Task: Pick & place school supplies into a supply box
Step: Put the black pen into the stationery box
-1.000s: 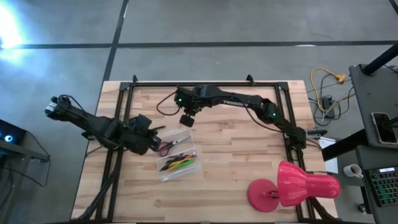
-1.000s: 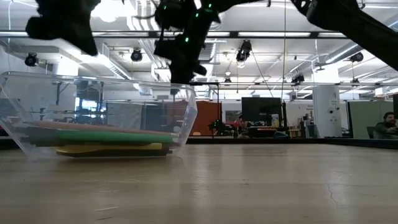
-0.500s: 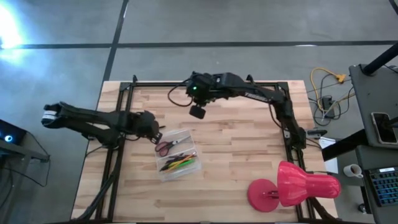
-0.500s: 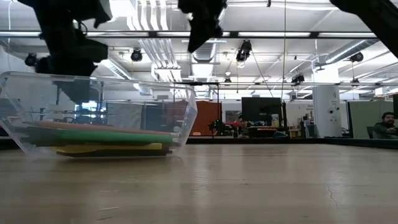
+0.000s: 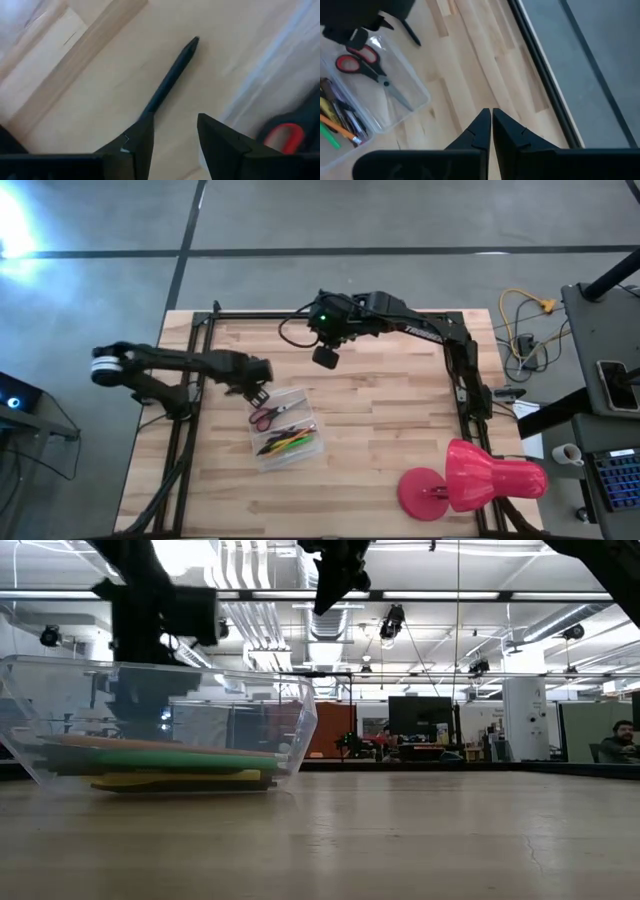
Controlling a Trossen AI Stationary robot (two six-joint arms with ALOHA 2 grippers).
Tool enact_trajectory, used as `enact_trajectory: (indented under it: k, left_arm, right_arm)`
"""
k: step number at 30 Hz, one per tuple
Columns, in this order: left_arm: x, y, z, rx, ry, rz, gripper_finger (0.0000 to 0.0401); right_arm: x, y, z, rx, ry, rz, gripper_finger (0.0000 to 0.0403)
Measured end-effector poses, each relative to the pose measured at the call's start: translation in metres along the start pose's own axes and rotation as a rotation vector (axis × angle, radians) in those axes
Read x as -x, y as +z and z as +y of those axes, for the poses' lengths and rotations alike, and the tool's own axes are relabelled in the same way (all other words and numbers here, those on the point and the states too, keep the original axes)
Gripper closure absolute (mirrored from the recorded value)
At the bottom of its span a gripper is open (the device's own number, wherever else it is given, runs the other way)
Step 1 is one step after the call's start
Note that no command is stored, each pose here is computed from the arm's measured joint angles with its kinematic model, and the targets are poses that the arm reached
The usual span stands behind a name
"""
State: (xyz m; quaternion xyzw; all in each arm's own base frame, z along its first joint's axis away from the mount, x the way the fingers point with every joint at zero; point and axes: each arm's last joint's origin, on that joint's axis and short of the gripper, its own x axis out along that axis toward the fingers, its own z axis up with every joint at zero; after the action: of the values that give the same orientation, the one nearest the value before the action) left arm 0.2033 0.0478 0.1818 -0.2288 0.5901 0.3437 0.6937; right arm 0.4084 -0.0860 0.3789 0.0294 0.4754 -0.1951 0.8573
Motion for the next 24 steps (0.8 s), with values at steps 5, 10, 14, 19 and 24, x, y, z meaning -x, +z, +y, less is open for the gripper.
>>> enact_trajectory:
  k: [5, 10, 14, 19, 24]
  left_arm:
    - [-0.017, 0.016, -0.012, -0.134, 0.054, 0.088, 0.0266]
    - [-0.026, 0.024, -0.019, -0.216, 0.075, 0.132, 0.0266]
    - [-0.025, 0.027, -0.019, -0.250, 0.070, 0.128, 0.0266]
    - [-0.027, 0.030, -0.010, -0.323, 0.068, 0.140, 0.0266]
    - [-0.033, 0.033, 0.003, -0.351, 0.046, 0.178, 0.0266]
  right_arm:
    - [0.000, -0.004, 0.003, -0.001, 0.003, 0.035, 0.0394]
    - [0.000, -0.006, 0.006, 0.004, 0.004, 0.061, 0.0394]
    - [0.000, -0.007, 0.008, 0.009, 0.007, 0.063, 0.0394]
    - [0.000, -0.007, 0.008, 0.010, 0.006, 0.065, 0.0394]
    - [-0.001, -0.007, 0.008, 0.009, 0.006, 0.066, 0.0394]
